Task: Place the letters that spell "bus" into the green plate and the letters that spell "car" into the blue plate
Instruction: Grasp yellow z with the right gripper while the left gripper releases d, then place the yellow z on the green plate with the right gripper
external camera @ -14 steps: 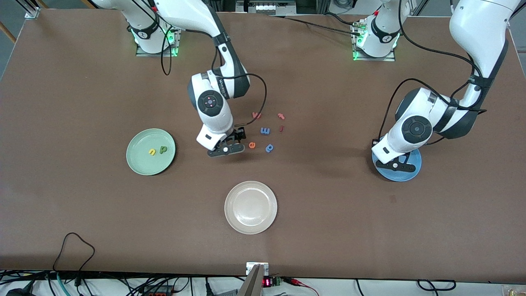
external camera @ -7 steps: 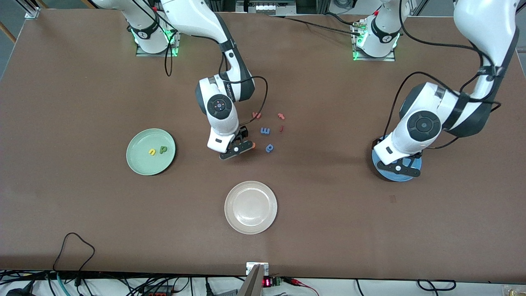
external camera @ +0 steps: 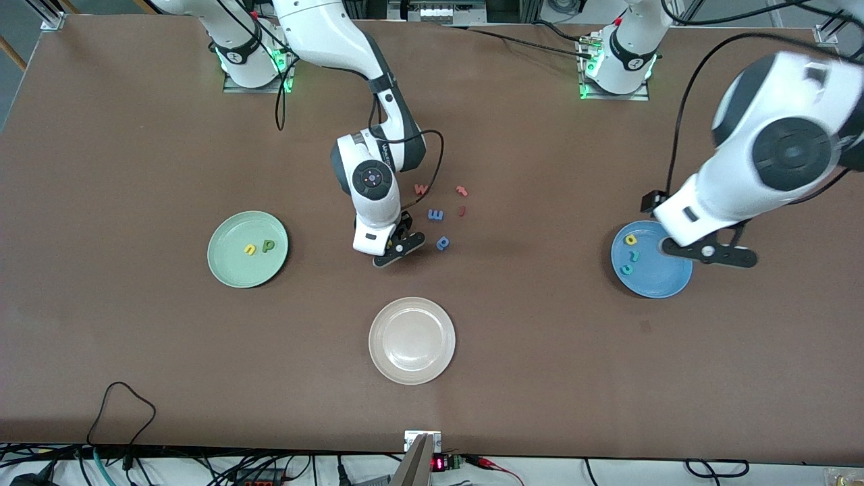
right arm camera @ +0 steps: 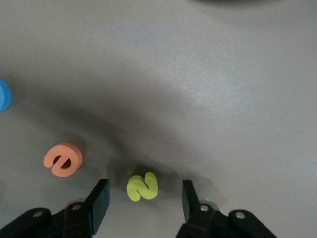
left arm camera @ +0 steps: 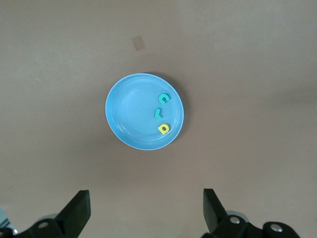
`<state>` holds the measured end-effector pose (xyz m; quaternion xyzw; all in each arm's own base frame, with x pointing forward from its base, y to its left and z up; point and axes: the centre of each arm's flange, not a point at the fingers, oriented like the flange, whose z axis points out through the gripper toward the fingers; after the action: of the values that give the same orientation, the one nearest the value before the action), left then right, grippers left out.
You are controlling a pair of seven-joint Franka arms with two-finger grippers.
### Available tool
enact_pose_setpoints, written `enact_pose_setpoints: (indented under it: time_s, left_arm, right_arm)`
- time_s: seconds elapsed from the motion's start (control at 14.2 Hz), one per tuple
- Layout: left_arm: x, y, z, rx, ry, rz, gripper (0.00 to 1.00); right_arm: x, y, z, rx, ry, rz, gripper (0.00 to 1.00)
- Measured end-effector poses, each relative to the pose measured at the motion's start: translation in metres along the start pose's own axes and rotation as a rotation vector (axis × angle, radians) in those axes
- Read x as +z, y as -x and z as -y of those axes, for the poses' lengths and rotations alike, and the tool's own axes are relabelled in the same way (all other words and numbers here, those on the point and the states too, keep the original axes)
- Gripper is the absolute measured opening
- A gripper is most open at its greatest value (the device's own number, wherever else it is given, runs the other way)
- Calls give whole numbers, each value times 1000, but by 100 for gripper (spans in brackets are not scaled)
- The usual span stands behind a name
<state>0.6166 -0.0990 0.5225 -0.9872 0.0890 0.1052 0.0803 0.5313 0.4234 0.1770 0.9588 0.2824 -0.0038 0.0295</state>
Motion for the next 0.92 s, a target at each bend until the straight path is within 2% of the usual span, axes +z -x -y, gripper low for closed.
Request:
enact_pose_setpoints:
  time_s: [0.07,0.21,0.35,0.42,0.57,0.64,0.71,0.78,0.92]
  left_arm:
    - [-9,5,15,-6,20,-3,100]
    - [-20,17,45,-20,107,-10,100]
    - [-30,30,75,-60,150,-47,100]
    - [-34,36,82,-75,148,-83,100]
    - [-37,49,84,-94,136,-166,100]
    - [-35,59,81,-95,131,-192,100]
    - [-35,70,79,-95,128,-206,100]
    - [-37,81,76,-93,125,-216,100]
    - [-43,97,71,-89,123,-231,100]
  right_arm:
    - [3,1,3,-4,-2,3,67]
    - [4,1,4,-5,-2,2,67]
    - [4,0,4,-7,-2,2,65]
    - [4,0,4,-7,-2,2,65]
    - [1,-1,4,-6,-4,-3,50]
    - [2,-1,4,-4,-5,-3,49]
    - [1,-2,3,-3,-5,-4,44]
    - [0,-2,1,0,-5,-6,35]
    - [-1,-3,-1,7,-12,-7,32]
